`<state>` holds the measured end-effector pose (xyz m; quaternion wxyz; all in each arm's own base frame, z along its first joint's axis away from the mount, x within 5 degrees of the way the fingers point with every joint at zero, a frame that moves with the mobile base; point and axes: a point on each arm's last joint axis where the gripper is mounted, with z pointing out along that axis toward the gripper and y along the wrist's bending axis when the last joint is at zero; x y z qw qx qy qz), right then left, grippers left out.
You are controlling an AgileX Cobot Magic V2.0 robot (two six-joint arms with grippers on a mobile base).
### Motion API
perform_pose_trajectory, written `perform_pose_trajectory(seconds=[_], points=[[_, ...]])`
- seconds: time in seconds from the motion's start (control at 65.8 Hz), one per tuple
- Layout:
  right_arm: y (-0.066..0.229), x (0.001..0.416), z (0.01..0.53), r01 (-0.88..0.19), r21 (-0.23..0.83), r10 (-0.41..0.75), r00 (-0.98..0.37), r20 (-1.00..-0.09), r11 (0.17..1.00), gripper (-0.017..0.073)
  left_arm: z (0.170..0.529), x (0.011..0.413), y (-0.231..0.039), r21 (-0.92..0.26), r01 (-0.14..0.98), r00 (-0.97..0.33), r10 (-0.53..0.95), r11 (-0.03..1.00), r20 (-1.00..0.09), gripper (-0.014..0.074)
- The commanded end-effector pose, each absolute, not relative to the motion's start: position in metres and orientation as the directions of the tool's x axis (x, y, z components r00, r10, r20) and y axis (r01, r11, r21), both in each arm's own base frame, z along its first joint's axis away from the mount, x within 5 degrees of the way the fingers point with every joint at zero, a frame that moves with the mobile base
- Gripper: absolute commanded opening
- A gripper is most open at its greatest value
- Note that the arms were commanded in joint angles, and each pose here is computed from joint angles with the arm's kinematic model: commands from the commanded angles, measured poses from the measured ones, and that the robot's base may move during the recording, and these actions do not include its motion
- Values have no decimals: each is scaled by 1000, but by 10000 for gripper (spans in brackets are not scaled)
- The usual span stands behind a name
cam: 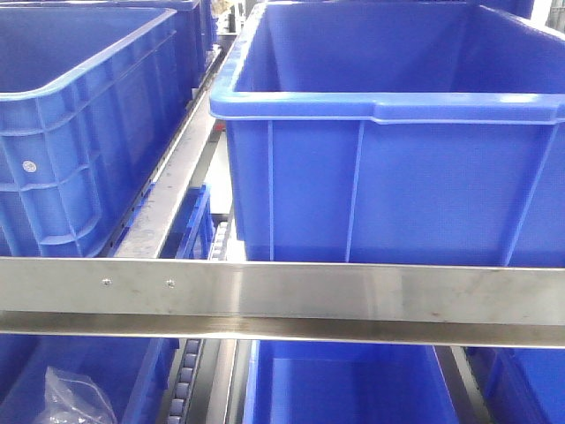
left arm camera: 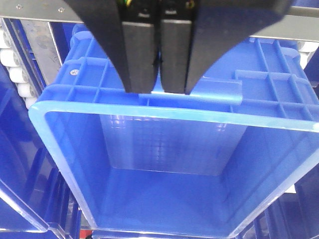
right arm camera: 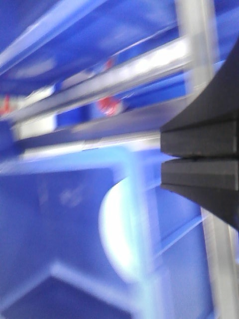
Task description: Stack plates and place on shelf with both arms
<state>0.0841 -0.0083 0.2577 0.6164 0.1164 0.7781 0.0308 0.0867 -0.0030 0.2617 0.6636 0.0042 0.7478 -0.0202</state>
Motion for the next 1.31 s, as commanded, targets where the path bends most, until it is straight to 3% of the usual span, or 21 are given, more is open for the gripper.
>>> perform_pose_trajectory(seconds=[0.0, 0.654, 0.791, 1.14, 1.292], points=[[-9, 85, 271, 131, 186, 201, -109, -974, 974, 56, 280, 88, -5, -32, 59, -10, -31, 998, -999, 83], [-9, 85, 270, 131, 186, 201, -114, -973, 974, 56, 280, 88, -5, -32, 59, -10, -31, 998, -999, 83], [-7, 68, 273, 117, 188, 193, -41, -980, 975, 56, 279, 88, -5, -32, 59, -10, -31, 998, -999, 83], [-6, 57, 202, 98, 188, 184, 46, -982, 977, 56, 279, 88, -5, -32, 59, -10, -31, 998, -999, 83], [-6, 55, 200, 97, 192, 188, 50, -981, 977, 56, 279, 88, -5, -32, 59, -10, -31, 998, -999, 83]])
